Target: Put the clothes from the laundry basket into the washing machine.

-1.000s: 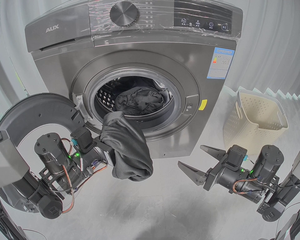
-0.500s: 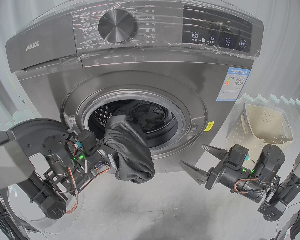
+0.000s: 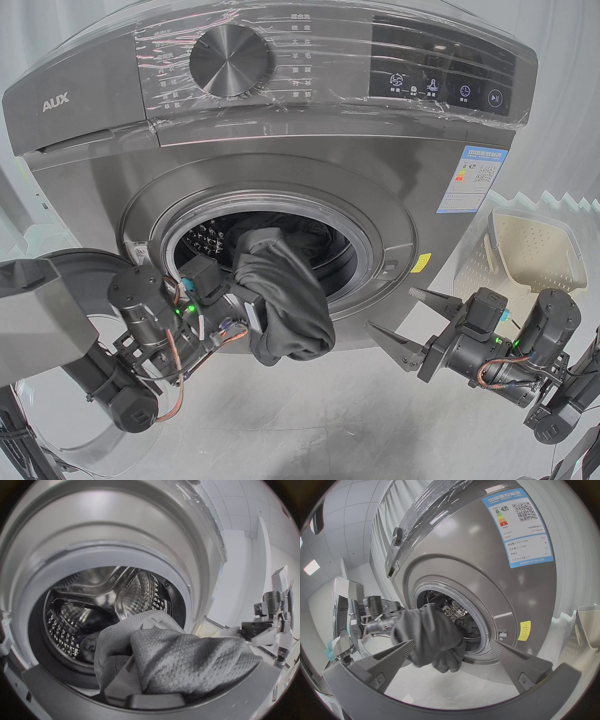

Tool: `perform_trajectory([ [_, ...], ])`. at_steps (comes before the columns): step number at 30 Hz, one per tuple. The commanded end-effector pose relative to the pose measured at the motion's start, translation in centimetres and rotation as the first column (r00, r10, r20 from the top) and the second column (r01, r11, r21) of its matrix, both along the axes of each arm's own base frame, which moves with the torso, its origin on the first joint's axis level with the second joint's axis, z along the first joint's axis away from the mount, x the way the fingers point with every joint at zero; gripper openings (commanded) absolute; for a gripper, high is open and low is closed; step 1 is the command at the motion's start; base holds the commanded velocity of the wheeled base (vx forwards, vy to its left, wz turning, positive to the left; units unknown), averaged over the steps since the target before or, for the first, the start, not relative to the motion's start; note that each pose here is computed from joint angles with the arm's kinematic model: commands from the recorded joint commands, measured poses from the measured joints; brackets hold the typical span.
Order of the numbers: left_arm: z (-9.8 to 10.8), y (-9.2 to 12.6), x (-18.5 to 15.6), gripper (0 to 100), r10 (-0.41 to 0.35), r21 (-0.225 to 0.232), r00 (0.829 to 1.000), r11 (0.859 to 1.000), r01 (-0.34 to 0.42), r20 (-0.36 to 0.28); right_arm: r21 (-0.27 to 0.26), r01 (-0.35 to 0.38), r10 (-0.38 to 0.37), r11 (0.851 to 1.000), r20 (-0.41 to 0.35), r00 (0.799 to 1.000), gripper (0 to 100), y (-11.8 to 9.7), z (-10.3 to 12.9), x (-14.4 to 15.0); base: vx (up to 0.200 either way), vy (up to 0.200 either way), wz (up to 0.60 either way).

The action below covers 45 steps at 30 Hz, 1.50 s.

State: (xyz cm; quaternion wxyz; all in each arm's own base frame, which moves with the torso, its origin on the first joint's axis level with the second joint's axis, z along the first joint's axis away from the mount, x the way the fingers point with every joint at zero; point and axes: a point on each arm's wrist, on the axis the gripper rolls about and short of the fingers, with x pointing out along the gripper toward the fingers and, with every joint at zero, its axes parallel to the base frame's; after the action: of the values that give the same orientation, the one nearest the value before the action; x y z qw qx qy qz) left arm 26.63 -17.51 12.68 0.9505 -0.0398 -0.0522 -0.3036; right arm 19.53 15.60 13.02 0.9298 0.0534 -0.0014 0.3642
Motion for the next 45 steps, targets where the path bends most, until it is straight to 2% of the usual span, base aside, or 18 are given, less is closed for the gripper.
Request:
perform_trajectory([
  [1, -2.3, -1.4, 5.2, 0, 0.042, -0.014, 0.999, 0.999, -0.042, 0.005, 0.0, -0.026, 0.026, 1.0, 0.0, 1.0, 100, 0.1, 0.1, -0.8, 0.0, 0.0, 0.0],
  [4, -2.6, -1.8, 7.4, 0, 0.062, -0.032, 0.998, 0.998, -0.061, 0.03, 0.0, -0.036, 0.036, 0.999, 0.0, 0.999, 100, 0.3, 0.1, -1.0, 0.0, 0.0, 0.0],
  [10, -4.2, -2.5, 9.6, 0, 0.077, -0.027, 0.997, 0.997, -0.077, 0.024, -0.003, -0.049, 0.049, 0.999, -0.006, 0.999, 100, 0.6, 0.0, -1.2, 0.0, 0.0, 0.0],
  [16, -4.3, -3.0, 14.0, 0, 0.147, -0.055, 0.988, 0.988, -0.145, 0.05, -0.006, -0.055, 0.055, 0.998, -0.012, 0.998, 100, 0.8, -0.2, -1.2, 0.0, 0.0, 0.0],
  [22, -4.1, -4.1, 16.4, 0, 0.19, -0.079, 0.979, 0.98, -0.185, 0.068, -0.006, -0.059, 0.059, 0.998, -0.012, 0.998, 100, 0.9, -0.2, -1.3, 0.0, 0.0, 0.0],
  [26, -3.7, -4.9, 18.2, 0, 0.229, -0.094, 0.971, 0.971, -0.222, 0.072, -0.009, -0.059, 0.059, 0.998, -0.015, 0.998, 100, 0.9, -0.3, -1.2, 0.0, 0.0, 0.0],
  [30, -2.4, -4.8, 20.6, 0, 0.324, -0.134, 0.942, 0.941, -0.312, 0.083, -0.007, -0.058, 0.058, 0.998, -0.013, 0.998, 100, 0.9, -0.2, -1.2, 0.0, 0.0, 0.0],
  [34, -2.0, -4.7, 20.8, 0, 0.33, -0.156, 0.941, 0.936, -0.316, 0.071, -0.008, -0.059, 0.059, 0.998, -0.014, 0.998, 100, 0.9, -0.3, -1.2, 0.0, 0.0, 0.0],
  [35, -2.1, -4.6, 20.6, 100, 0.328, -0.153, 0.943, 0.936, -0.317, 0.059, -0.008, -0.059, 0.059, 0.998, -0.014, 0.998, 100, 0.9, -0.3, -1.2, 0.0, 0.0, 0.0],
  [38, -1.7, -4.3, 19.5, 100, 0.321, -0.133, 0.947, 0.939, -0.317, 0.009, -0.01, -0.061, 0.061, 0.998, -0.016, 0.998, 100, 1.0, -0.4, -1.2, 0.0, 0.0, 0.0],
  [40, -1.8, -3.8, 18.0, 100, 0.316, -0.057, 0.945, 0.945, -0.321, -0.086, -0.011, -0.061, 0.061, 0.998, -0.018, 0.998, 100, 1.0, -0.4, -1.2, 0.0, 0.0, 0.0],
  [42, -1.9, -3.4, 16.4, 100, 0.315, 0.025, 0.934, 0.948, -0.316, -0.17, -0.011, -0.061, 0.061, 0.998, -0.018, 0.998, 100, 1.0, -0.4, -1.2, 0.0, 0.0, 0.0],
  [45, -1.7, -3.7, 14.8, 100, 0.296, 0.072, 0.931, 0.955, -0.287, -0.215, -0.012, -0.059, 0.059, 0.998, -0.019, 0.998, 100, 1.0, -0.4, -1.2, 0.0, 0.0, 0.0],
])
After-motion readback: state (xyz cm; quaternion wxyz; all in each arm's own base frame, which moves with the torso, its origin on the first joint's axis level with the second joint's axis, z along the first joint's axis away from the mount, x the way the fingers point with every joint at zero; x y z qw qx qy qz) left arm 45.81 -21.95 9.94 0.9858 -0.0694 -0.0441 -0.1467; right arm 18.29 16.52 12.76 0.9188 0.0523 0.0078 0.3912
